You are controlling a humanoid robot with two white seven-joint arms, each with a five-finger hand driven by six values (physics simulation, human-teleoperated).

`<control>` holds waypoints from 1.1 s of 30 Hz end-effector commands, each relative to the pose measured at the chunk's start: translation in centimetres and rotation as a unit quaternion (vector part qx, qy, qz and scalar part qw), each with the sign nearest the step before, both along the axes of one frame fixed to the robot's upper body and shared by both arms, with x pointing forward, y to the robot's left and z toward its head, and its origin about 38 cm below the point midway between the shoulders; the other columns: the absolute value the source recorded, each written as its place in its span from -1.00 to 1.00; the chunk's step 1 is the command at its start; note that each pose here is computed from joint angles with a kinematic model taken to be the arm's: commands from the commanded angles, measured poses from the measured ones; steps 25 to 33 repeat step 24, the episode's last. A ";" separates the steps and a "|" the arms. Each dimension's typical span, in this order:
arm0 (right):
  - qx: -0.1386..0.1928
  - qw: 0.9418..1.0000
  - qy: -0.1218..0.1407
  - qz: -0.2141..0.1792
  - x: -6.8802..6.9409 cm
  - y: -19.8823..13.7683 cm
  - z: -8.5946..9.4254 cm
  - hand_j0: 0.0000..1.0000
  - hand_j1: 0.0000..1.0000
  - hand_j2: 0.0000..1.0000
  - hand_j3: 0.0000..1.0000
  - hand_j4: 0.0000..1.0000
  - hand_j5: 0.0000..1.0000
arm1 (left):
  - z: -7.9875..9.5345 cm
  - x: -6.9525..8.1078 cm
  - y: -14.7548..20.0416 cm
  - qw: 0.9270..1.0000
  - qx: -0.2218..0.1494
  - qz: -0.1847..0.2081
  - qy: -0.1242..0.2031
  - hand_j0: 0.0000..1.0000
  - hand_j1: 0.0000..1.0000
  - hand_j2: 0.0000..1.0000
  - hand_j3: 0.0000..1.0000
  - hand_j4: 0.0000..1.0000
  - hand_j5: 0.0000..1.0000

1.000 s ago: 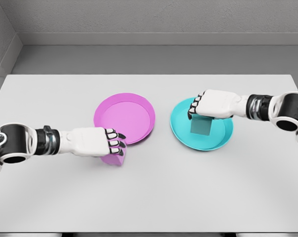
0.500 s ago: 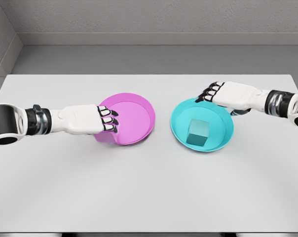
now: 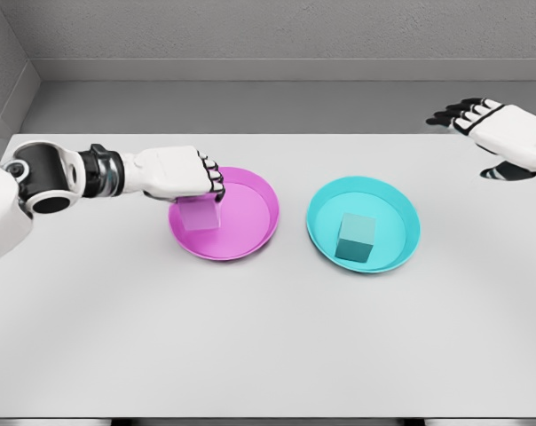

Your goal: Place the blocks in the corresponding plates according to their colors

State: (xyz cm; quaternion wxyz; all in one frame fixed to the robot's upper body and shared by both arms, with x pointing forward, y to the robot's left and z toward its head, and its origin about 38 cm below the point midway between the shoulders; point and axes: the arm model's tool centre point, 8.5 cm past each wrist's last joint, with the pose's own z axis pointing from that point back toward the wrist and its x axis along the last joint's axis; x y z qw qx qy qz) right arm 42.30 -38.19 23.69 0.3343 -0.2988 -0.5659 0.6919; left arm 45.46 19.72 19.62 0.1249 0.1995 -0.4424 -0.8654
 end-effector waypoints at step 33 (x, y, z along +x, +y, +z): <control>0.009 1.000 0.016 -0.009 -0.6 -0.6 -1.3 1.00 1.00 1.00 1.00 1.00 1.00 | 6.0 -1.4 18.3 0.979 -0.069 0.189 0.016 1.00 1.00 1.00 1.00 1.00 1.00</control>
